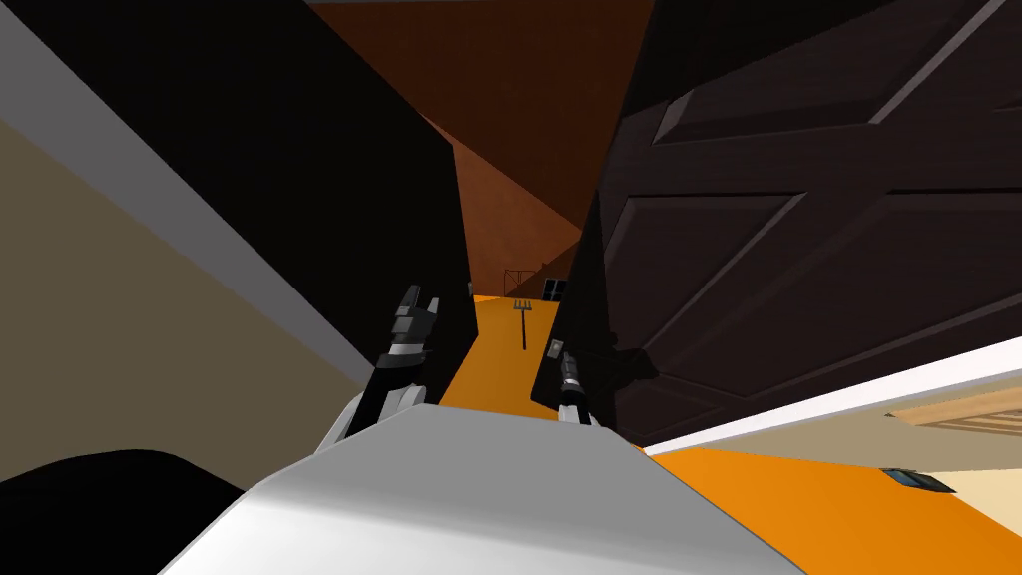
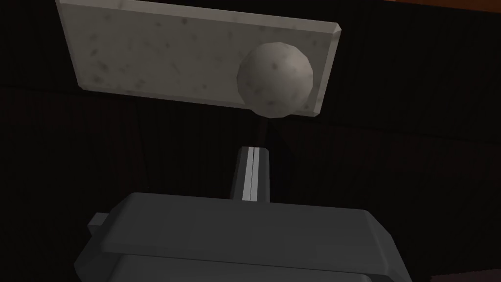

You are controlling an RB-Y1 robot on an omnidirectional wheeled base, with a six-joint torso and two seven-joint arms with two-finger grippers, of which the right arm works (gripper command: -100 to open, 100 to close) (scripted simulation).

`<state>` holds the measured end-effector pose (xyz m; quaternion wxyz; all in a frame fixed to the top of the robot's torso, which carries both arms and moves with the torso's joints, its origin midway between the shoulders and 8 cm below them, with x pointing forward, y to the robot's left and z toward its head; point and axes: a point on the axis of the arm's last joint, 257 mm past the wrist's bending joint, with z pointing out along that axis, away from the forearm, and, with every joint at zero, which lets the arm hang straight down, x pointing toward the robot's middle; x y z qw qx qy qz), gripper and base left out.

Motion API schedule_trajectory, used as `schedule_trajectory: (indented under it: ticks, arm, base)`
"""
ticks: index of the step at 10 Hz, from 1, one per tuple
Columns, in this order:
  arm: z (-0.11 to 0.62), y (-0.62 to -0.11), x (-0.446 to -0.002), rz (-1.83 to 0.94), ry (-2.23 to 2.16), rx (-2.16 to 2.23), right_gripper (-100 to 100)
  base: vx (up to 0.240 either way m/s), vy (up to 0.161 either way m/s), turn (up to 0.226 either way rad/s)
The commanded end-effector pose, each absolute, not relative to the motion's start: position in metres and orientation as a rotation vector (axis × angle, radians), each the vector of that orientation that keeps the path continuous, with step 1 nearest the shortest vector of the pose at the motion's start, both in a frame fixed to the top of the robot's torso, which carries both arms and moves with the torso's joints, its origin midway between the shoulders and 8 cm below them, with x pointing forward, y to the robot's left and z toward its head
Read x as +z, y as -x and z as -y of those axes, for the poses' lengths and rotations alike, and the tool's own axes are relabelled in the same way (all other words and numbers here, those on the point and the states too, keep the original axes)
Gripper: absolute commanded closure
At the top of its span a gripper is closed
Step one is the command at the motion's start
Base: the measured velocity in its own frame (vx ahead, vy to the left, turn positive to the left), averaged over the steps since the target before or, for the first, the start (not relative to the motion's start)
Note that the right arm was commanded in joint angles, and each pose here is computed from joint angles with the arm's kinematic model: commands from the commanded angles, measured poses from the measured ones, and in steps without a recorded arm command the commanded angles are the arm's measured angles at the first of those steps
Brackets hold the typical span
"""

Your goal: Push the door open

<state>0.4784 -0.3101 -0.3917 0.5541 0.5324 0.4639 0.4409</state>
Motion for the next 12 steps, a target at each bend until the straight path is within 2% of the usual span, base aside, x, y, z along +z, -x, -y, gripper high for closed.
schedule_trajectory:
  ticks: [1,6,12]
  arm:
    - [0.310,-0.479,-0.392,-1.093,-1.262,1.043,-100]
    - [0.301,-0.481,-0.391,-1.078,-1.280,1.060,-100]
    - [0.315,-0.475,-0.390,-1.064,-1.268,1.039,-100]
  base:
    - [-0.171,0.124,-0.046]
    - [-0.192,0.100,-0.040]
    - [0.179,-0.022,0.028]
